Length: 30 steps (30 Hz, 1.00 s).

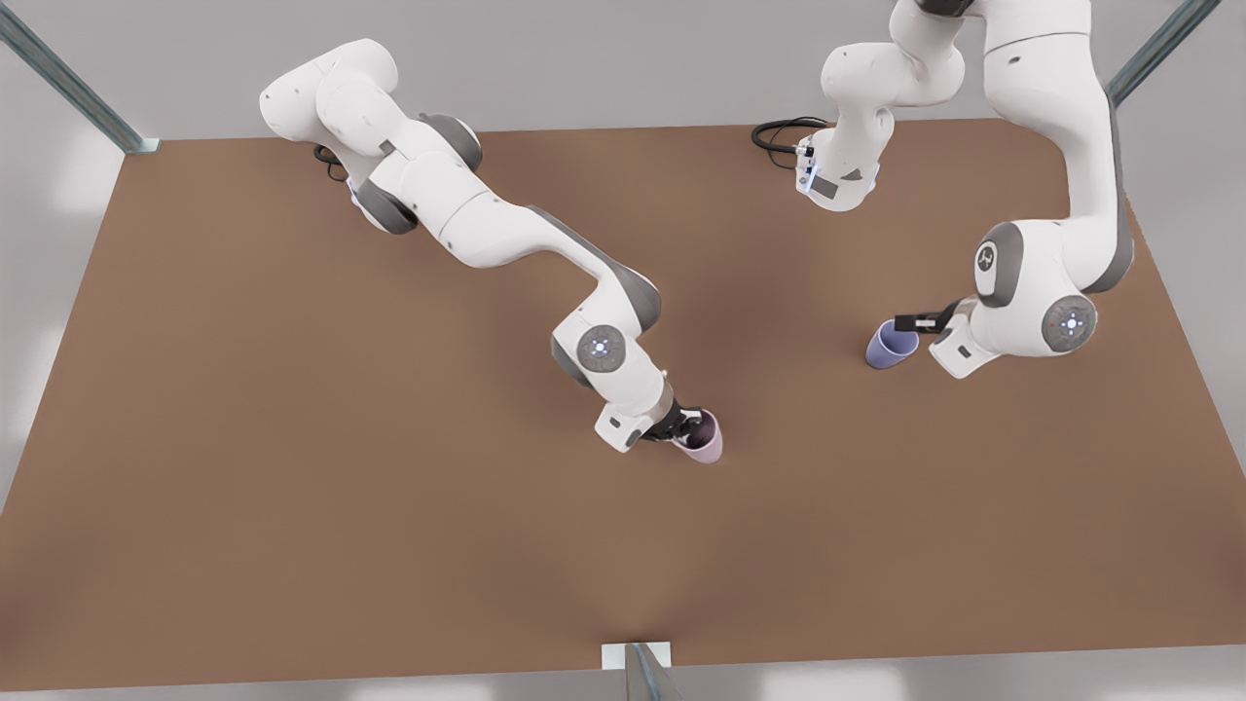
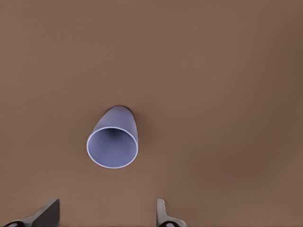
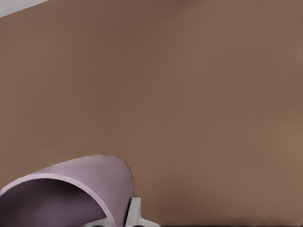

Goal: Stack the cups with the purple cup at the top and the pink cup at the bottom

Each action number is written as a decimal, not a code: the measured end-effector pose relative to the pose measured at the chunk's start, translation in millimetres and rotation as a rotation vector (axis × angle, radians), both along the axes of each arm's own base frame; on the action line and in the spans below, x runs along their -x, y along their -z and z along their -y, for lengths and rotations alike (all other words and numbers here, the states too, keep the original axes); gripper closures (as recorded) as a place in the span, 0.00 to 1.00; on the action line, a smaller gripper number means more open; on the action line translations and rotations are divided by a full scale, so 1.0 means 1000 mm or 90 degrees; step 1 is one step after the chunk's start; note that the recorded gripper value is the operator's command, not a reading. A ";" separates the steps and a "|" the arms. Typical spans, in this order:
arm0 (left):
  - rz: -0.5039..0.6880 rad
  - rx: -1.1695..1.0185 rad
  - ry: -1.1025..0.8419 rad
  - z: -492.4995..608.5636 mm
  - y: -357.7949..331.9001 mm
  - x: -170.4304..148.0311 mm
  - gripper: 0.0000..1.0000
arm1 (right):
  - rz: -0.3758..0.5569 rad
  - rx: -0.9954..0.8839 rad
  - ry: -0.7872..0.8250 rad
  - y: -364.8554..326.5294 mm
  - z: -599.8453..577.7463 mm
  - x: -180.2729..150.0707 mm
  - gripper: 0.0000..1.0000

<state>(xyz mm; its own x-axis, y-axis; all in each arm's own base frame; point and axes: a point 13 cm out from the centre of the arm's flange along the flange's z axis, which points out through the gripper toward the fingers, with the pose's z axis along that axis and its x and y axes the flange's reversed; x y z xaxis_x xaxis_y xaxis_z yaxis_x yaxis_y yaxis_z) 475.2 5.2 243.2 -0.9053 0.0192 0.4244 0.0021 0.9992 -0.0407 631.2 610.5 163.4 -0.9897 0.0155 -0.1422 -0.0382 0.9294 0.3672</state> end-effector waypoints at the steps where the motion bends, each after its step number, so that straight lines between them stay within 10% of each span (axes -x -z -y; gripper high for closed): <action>1: 0.005 -0.004 -0.005 -0.008 0.011 0.002 0.00 | -0.007 0.013 -0.002 0.005 0.001 0.005 0.79; 10: 0.053 -0.017 -0.018 -0.040 0.085 0.019 0.00 | -0.080 0.098 -0.013 0.059 0.011 0.047 0.74; 11: 0.057 -0.017 -0.017 -0.040 0.091 0.022 0.00 | -0.083 0.104 -0.015 0.062 0.010 0.052 0.07; 21: 0.085 -0.019 -0.010 -0.053 0.124 0.020 0.00 | -0.096 0.124 -0.009 0.058 0.010 0.062 0.00; 24: 0.085 -0.017 -0.007 -0.051 0.131 0.021 0.59 | -0.082 0.113 -0.004 0.015 0.008 0.056 0.00; 30: 0.078 -0.017 -0.002 -0.047 0.139 0.022 0.78 | -0.046 0.139 0.186 -0.207 0.278 -0.057 0.00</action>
